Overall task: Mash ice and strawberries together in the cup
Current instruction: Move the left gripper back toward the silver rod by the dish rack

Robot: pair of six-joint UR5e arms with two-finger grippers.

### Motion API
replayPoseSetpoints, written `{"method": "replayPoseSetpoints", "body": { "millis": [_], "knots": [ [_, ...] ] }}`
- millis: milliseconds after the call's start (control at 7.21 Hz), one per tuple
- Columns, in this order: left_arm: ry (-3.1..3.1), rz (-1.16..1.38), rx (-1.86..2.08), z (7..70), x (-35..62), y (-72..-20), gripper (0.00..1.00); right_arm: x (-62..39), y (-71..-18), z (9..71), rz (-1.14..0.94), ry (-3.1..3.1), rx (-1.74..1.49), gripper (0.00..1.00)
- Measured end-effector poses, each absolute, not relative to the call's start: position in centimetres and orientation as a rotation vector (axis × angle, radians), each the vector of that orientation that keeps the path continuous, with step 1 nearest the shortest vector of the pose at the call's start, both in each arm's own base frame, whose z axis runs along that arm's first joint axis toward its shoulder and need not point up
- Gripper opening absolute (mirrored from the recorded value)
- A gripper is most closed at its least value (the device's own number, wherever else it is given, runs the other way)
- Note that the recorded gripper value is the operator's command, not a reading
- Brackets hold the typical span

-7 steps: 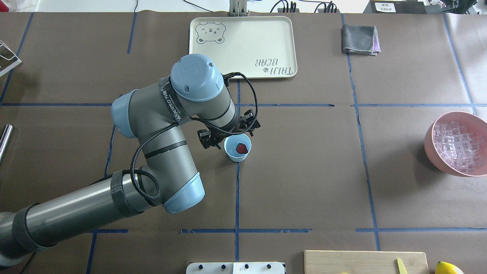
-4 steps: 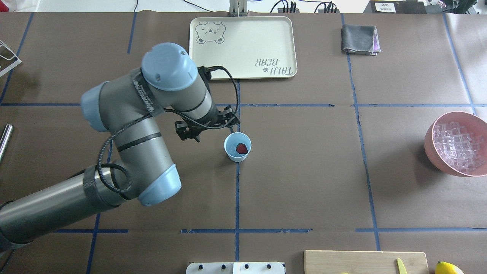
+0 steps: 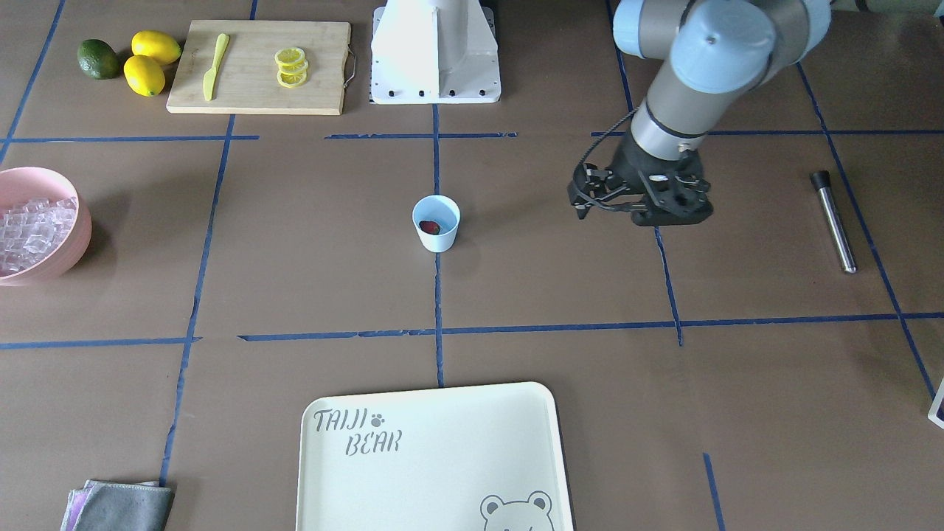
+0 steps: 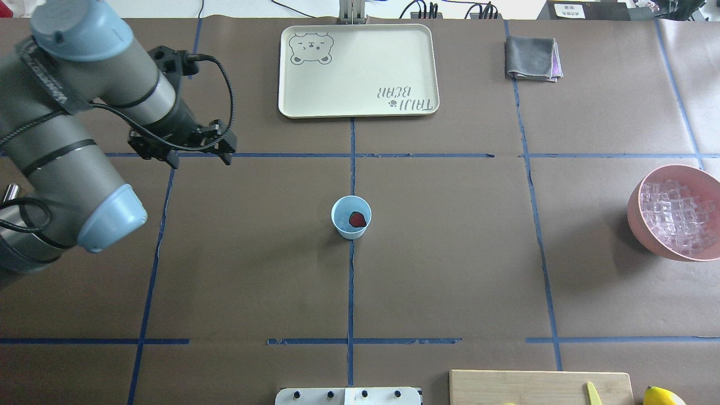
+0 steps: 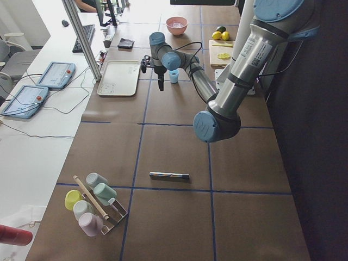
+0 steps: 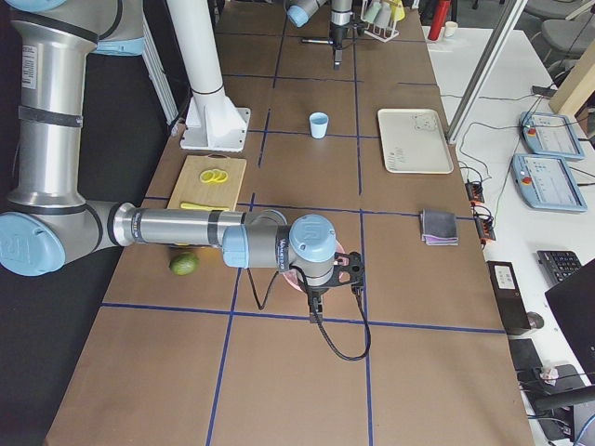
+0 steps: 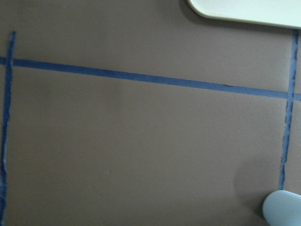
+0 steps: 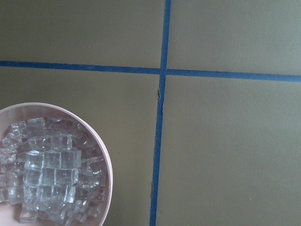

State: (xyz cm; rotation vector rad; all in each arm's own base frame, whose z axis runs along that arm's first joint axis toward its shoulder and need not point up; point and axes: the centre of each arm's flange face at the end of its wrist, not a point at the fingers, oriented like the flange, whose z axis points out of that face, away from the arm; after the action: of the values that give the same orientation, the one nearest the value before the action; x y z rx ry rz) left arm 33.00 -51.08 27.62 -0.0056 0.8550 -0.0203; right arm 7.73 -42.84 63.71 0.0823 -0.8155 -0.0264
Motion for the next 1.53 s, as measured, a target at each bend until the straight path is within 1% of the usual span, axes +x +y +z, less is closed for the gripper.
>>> {"method": "replayPoseSetpoints", "body": {
  "millis": [277,555,832,1248,1526],
  "knots": [
    [0.794,0.091,0.030,36.3,24.8,-52.1,1.00,7.7,-43.2,63.3,-0.029,-0.814,0.087,1.00],
    [0.754,0.134,0.038,44.9,18.0,-50.7,1.00,7.7,-43.9,63.0,-0.034,-0.811,0.095,1.00],
    [0.760,0.128,0.057,51.5,15.5,-48.2,1.00,7.7,-44.2,62.8,-0.035,-0.809,0.099,1.00],
    [0.796,0.059,0.103,62.8,14.4,-46.8,1.00,7.7,-44.4,62.6,-0.032,-0.804,0.101,1.00],
    [0.813,0.018,0.114,67.4,14.5,-46.5,1.00,7.7,-44.5,62.5,-0.030,-0.802,0.102,1.00]
  ]
}}
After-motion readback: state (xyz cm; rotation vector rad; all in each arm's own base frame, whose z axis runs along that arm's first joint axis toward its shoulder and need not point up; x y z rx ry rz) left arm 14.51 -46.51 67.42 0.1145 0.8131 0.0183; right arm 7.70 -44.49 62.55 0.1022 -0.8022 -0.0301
